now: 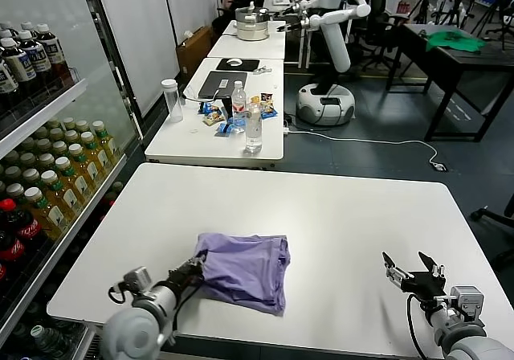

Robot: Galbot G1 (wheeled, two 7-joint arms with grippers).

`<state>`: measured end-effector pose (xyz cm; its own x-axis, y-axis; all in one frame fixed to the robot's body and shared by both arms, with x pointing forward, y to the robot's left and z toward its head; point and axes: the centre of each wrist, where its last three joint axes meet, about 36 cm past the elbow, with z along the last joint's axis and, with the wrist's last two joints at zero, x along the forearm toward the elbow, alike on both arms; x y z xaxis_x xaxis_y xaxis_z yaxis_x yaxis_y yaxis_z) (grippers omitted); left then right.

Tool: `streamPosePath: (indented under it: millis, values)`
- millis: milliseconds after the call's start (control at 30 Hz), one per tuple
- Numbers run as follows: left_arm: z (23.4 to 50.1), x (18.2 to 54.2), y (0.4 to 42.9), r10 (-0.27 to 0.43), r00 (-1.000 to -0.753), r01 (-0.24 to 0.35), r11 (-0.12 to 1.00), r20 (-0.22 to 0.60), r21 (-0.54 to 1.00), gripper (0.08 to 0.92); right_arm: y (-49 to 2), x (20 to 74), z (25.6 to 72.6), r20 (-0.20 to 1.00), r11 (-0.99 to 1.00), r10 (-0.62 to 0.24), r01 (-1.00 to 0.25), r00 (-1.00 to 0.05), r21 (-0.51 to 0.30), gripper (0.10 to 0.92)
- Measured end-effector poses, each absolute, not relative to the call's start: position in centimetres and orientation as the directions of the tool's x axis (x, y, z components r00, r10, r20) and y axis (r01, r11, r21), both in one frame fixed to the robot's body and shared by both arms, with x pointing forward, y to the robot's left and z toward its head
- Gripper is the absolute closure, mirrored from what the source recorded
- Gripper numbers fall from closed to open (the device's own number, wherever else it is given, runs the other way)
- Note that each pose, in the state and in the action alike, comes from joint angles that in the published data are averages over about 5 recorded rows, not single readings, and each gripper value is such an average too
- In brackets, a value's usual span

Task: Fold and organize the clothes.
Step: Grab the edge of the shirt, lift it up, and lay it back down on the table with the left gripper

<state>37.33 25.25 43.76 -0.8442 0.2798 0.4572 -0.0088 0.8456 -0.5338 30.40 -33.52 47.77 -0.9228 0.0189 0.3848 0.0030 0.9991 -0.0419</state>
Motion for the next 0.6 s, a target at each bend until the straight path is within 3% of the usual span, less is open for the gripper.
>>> streamPosePath:
  millis: [333,600]
  values:
    - [49.1,38.6,34.3,0.213,-0.907,-0.064,0.783,0.363,-0.619,0.862,-33.1,30.6,47.7,0.377,1.0,0.01,-0.001,-0.926,-0.029,0.2]
    - [54.2,38.0,36.3,0.204,-0.943,0.008,0.803,0.262,-0.596,0.862,-32.2,30.5,47.9,0.364,1.0,-0.003,-0.009,-0.932,-0.017,0.2]
